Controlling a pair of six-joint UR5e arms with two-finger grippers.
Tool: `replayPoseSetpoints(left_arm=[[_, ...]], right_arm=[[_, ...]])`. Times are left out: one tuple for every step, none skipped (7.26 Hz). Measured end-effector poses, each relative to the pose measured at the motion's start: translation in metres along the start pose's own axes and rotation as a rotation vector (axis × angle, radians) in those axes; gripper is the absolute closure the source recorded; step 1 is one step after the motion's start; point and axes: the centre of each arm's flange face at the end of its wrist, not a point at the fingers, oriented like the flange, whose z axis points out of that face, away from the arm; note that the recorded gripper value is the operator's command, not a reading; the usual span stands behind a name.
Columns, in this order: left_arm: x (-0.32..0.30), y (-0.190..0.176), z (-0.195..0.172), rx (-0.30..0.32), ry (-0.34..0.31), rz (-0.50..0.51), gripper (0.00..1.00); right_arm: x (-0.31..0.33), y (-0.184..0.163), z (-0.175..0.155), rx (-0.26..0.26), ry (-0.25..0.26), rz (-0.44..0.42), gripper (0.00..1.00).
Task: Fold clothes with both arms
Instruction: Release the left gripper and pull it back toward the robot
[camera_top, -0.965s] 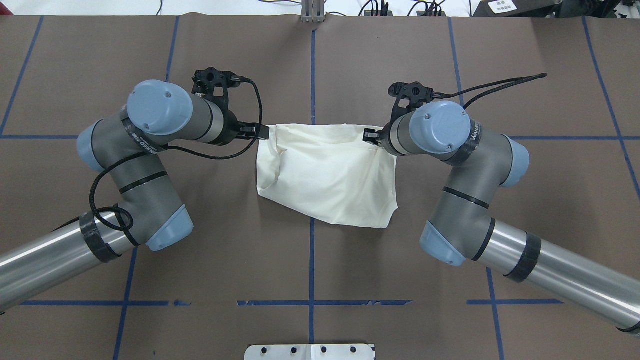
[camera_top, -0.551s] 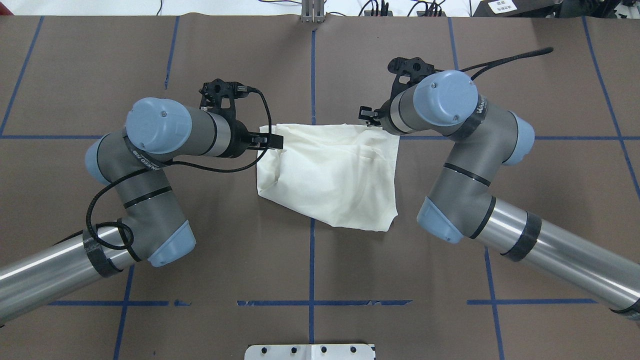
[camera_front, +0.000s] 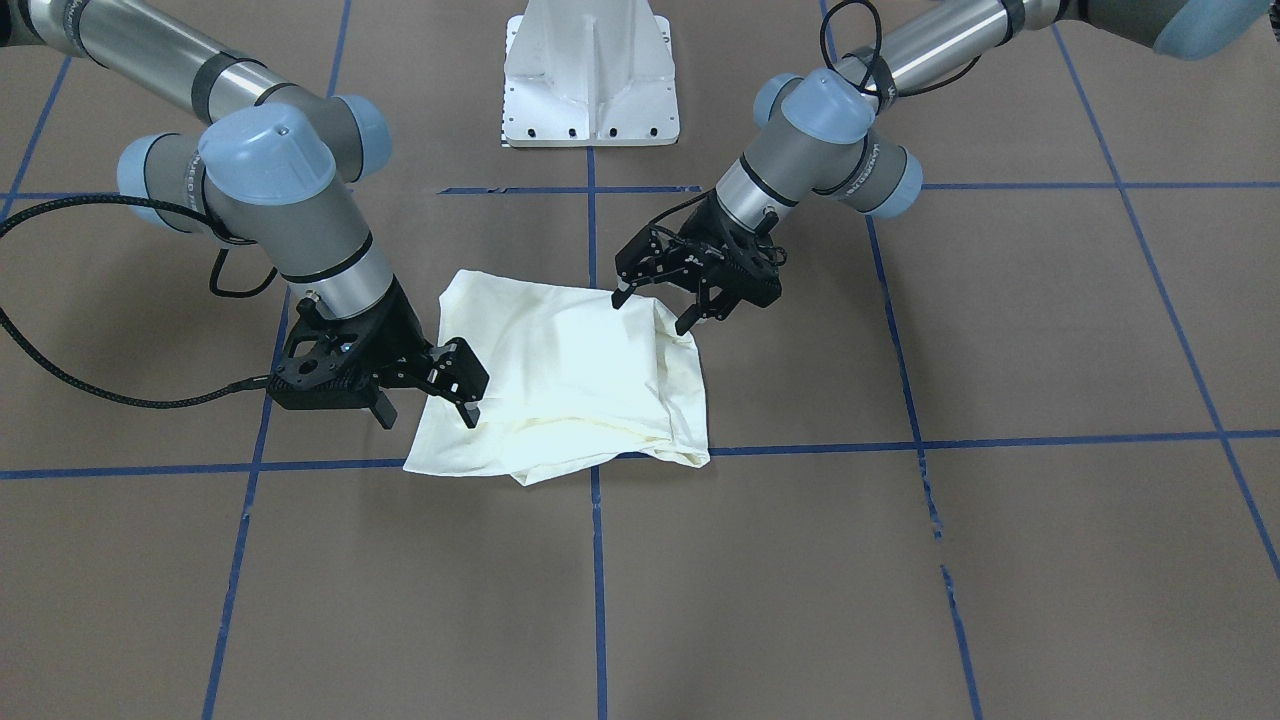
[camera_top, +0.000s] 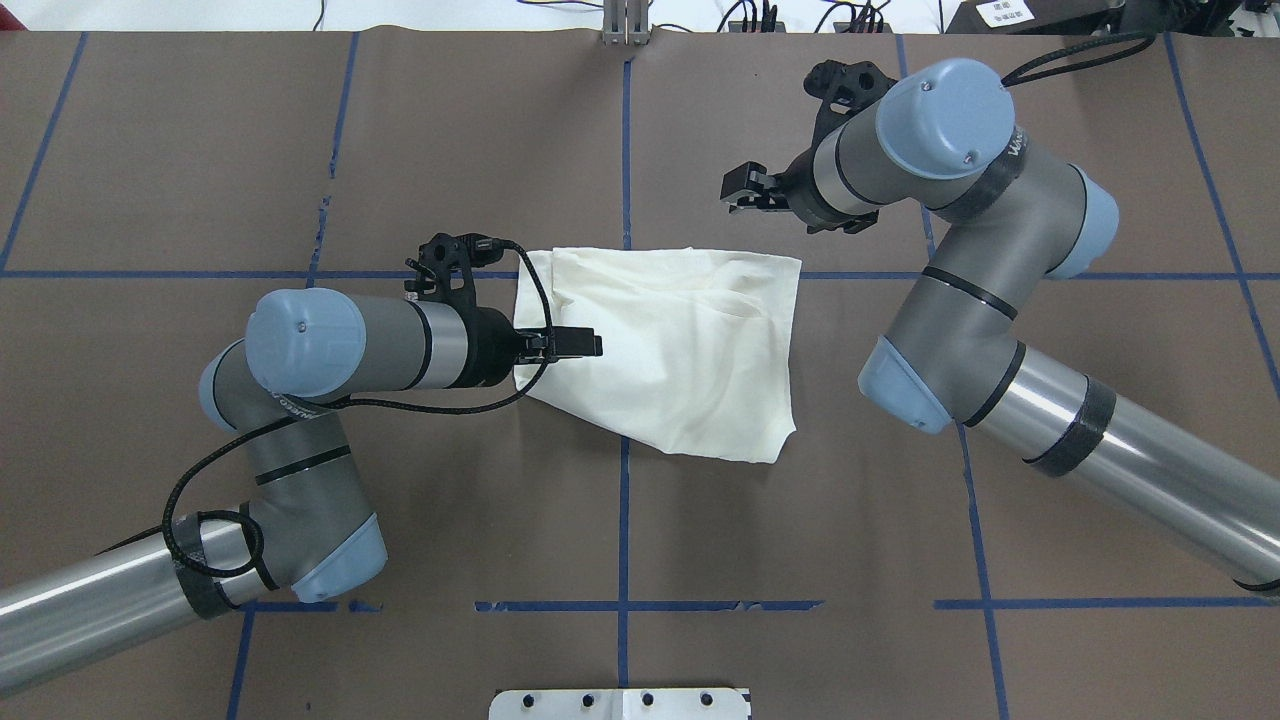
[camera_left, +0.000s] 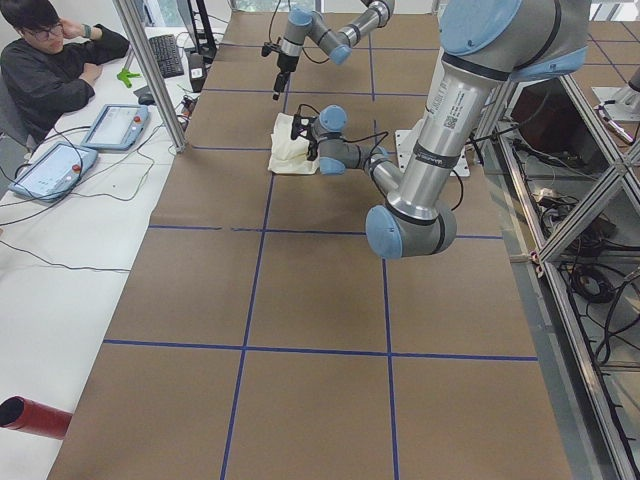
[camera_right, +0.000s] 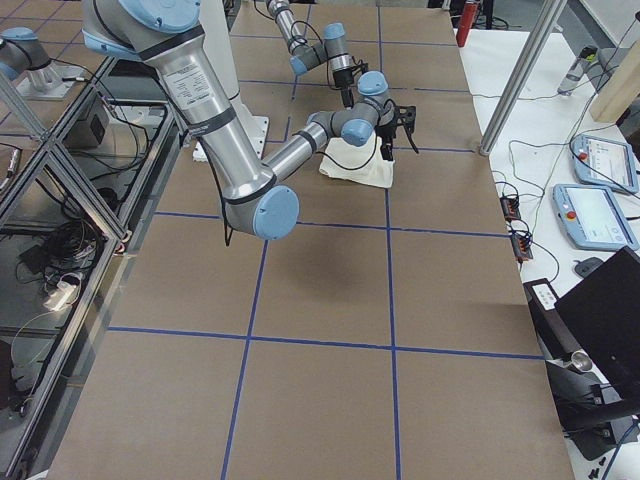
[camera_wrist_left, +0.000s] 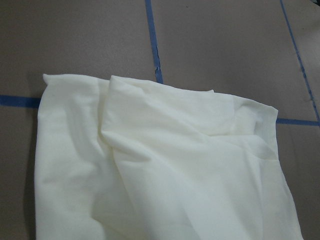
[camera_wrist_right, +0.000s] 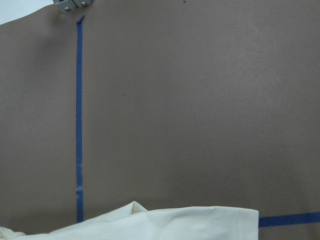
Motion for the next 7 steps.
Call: replayPoseSetpoints(left_arm=[[-0.003, 0.004, 0.003, 0.024, 0.03, 0.004, 0.0], [-0.009, 0.01, 0.009, 0.048, 0.052, 0.008, 0.0], [-0.011, 0.013, 0.013, 0.059, 0.065, 0.01, 0.0], [-0.012, 0.015, 0.015, 0.063, 0.07, 0.012, 0.0], [-0.012, 0.017, 0.017, 0.061, 0.073, 0.014, 0.0], [-0.011, 0.025, 0.021, 0.05, 0.075, 0.015, 0.0], [-0.011, 0.038, 0.025, 0.031, 0.08, 0.018, 0.0]], right_arm=[[0.001, -0.001, -0.001, 0.001, -0.001, 0.001, 0.0], [0.002, -0.001, -0.002, 0.002, -0.001, 0.001, 0.0], [0.002, -0.002, -0.002, 0.003, -0.001, 0.001, 0.0], [0.002, -0.002, -0.002, 0.003, -0.001, 0.002, 0.0], [0.003, -0.002, -0.002, 0.003, 0.0, 0.002, 0.0], [0.004, -0.002, -0.001, 0.004, 0.002, 0.002, 0.0], [0.005, -0.002, -0.001, 0.004, 0.003, 0.003, 0.0]])
